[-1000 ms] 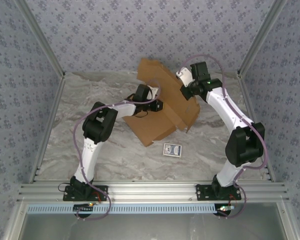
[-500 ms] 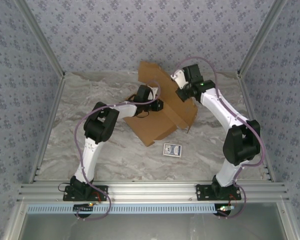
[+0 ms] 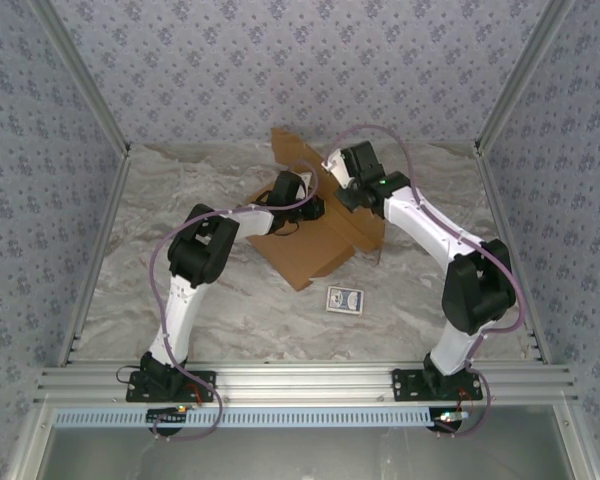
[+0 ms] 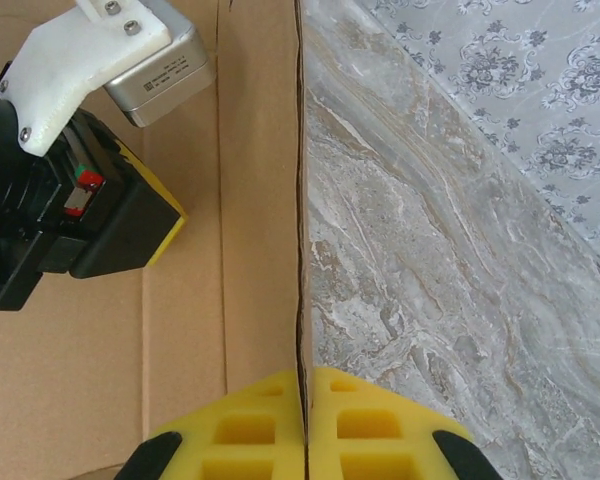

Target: Fold the paper box

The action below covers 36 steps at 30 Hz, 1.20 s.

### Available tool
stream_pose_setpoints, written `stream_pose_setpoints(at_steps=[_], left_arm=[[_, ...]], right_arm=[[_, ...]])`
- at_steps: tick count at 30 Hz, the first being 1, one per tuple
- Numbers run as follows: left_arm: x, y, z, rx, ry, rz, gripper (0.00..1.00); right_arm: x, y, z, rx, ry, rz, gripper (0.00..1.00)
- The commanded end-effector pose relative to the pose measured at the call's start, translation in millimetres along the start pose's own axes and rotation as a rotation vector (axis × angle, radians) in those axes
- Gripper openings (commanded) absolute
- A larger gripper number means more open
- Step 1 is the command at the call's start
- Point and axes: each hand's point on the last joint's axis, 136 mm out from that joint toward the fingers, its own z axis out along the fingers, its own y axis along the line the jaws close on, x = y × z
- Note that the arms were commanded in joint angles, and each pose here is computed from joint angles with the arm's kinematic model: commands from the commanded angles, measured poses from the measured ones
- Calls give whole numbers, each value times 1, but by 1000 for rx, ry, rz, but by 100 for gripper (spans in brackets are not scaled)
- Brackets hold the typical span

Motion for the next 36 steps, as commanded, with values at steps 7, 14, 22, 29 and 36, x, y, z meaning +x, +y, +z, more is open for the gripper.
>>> stream_pose_setpoints(at_steps=[7,14,22,29,36], left_arm=[[41,21,9,-39,72,-67,11],[33,14,-2,-39,50,-52,12],[12,-10,-37,-12,10,-21,28],[9,-19,-78,-20,-16,15,39],[42,13,-115,-128,50,10,40]], right_arm=[[13,42,4,-33,35,8,0],[13,38,1,-2,45,-2,0],[9,15,-5,10,28,-9,0],[7,5,-11,-59,-12,-43,0],[5,10,-15,-155,-36,-110,0]])
